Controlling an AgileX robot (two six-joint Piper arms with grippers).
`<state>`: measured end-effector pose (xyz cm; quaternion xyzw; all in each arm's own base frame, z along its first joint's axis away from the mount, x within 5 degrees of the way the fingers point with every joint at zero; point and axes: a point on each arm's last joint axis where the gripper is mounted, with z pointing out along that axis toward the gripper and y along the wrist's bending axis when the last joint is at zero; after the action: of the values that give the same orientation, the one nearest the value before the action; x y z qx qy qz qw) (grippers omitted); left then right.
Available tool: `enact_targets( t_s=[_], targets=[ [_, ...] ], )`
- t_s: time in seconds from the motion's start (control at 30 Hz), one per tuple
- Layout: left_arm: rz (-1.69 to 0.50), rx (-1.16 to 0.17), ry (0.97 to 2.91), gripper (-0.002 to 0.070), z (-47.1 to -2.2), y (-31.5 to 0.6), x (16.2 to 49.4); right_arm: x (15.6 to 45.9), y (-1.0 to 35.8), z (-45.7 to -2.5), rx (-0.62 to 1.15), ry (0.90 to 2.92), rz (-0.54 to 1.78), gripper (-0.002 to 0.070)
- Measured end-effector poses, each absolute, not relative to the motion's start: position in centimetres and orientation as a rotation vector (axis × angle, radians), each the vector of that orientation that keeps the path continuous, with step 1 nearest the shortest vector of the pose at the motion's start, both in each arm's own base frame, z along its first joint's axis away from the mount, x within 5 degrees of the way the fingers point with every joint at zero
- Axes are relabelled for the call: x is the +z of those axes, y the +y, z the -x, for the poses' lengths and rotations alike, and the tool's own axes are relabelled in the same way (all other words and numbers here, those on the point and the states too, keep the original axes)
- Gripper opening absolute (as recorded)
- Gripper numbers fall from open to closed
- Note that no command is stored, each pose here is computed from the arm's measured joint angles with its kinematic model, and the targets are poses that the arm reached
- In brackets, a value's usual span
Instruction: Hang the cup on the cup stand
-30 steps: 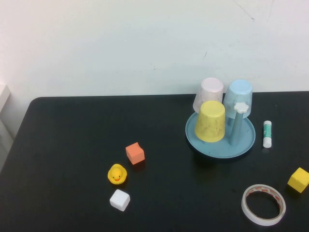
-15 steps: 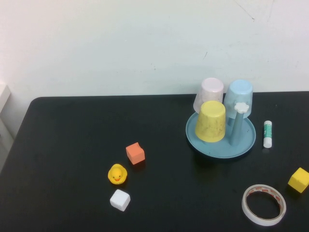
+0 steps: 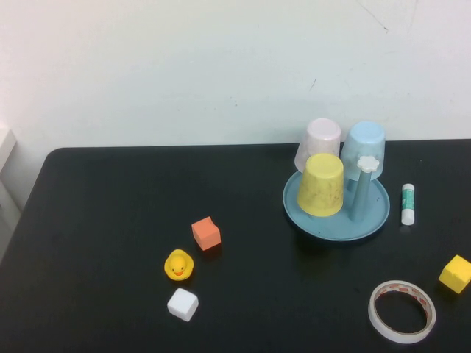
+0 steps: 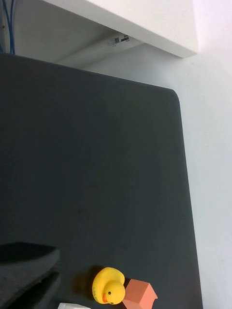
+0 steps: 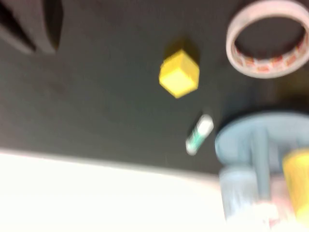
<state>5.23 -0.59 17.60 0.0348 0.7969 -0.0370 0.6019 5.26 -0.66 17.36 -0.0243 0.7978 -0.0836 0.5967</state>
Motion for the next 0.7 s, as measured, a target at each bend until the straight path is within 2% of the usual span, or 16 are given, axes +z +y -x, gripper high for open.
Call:
enact_targets(
  t_s=[0.7],
  targets=[
    [-0.081, -0.086, 1.846, -0.0001, -5.23, -0.59, 17.60, 17.14, -0.89, -5.09, -0.175, 1.893, -0.039, -0.0001]
  ],
)
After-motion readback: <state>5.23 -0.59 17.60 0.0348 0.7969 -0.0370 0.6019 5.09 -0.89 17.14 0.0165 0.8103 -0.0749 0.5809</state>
